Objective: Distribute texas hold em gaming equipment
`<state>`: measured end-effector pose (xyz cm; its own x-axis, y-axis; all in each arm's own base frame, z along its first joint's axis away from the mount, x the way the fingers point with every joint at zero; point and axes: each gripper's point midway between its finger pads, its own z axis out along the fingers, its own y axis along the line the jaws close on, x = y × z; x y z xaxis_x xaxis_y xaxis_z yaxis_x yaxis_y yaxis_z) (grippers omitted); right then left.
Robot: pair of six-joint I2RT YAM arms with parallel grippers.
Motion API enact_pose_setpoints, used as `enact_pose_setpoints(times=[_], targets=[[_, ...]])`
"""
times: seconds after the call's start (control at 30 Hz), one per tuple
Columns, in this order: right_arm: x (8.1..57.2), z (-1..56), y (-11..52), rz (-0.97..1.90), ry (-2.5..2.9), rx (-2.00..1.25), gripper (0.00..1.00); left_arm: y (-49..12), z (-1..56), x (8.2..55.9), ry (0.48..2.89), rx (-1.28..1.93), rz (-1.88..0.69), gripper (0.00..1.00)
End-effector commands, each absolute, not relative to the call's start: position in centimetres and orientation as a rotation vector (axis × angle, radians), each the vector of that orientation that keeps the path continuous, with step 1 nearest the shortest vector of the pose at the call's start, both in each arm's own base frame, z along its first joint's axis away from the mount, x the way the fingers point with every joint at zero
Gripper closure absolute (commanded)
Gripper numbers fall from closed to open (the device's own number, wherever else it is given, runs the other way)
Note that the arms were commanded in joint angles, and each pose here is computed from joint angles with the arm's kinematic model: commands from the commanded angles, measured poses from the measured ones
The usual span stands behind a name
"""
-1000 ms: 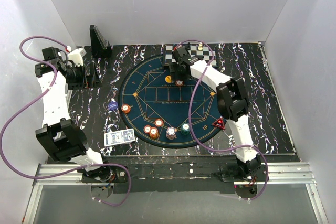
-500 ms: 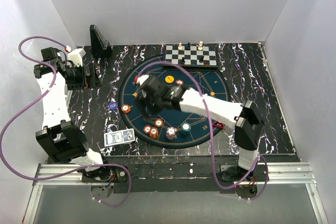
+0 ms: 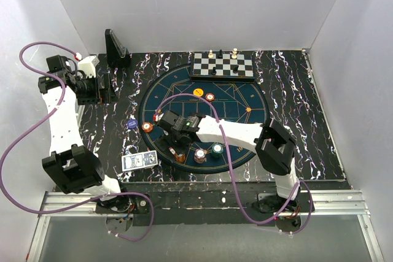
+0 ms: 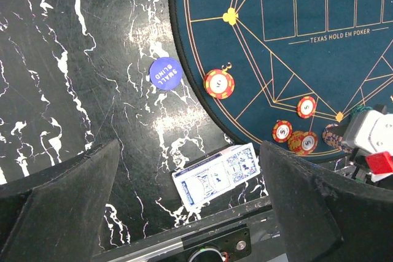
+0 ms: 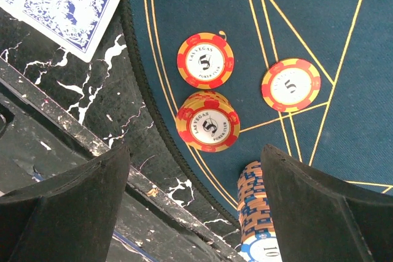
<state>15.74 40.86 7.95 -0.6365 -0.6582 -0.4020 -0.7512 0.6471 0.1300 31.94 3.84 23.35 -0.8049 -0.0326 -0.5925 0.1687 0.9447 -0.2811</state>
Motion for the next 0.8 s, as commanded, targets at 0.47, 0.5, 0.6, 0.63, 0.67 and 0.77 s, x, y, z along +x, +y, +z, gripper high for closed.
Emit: enact_pose_setpoints(times=[0.47, 0.5, 0.6, 0.63, 0.67, 0.77], targets=[[14.5, 3.8, 41.1, 0.39, 2.615, -1.144, 0.37, 4.3, 24.6, 31.5, 2.43, 0.117, -0.368, 0.0], [14.5, 3.7, 41.2, 0.387, 2.614, -1.146, 0.39, 4.4, 24.6, 31.5, 2.43, 0.113, -0.368, 0.0], [14.5, 3.3, 41.2, 0.379, 2.624, -1.145, 0.43, 4.2, 24.5, 31.4, 2.432, 0.115, -0.372, 0.0], [14.5, 3.1, 41.2, 0.37, 2.627, -1.146, 0.44, 4.3, 24.5, 31.5, 2.431, 0.117, -0.371, 0.0], [14.6, 3.1, 41.2, 0.368, 2.625, -1.142, 0.44, 4.3, 24.5, 31.5, 2.431, 0.117, -0.369, 0.0], [14.8, 2.8, 41.0, 0.343, 2.622, -1.135, 0.48, 4.3, 24.6, 31.5, 2.429, 0.117, -0.367, 0.0]])
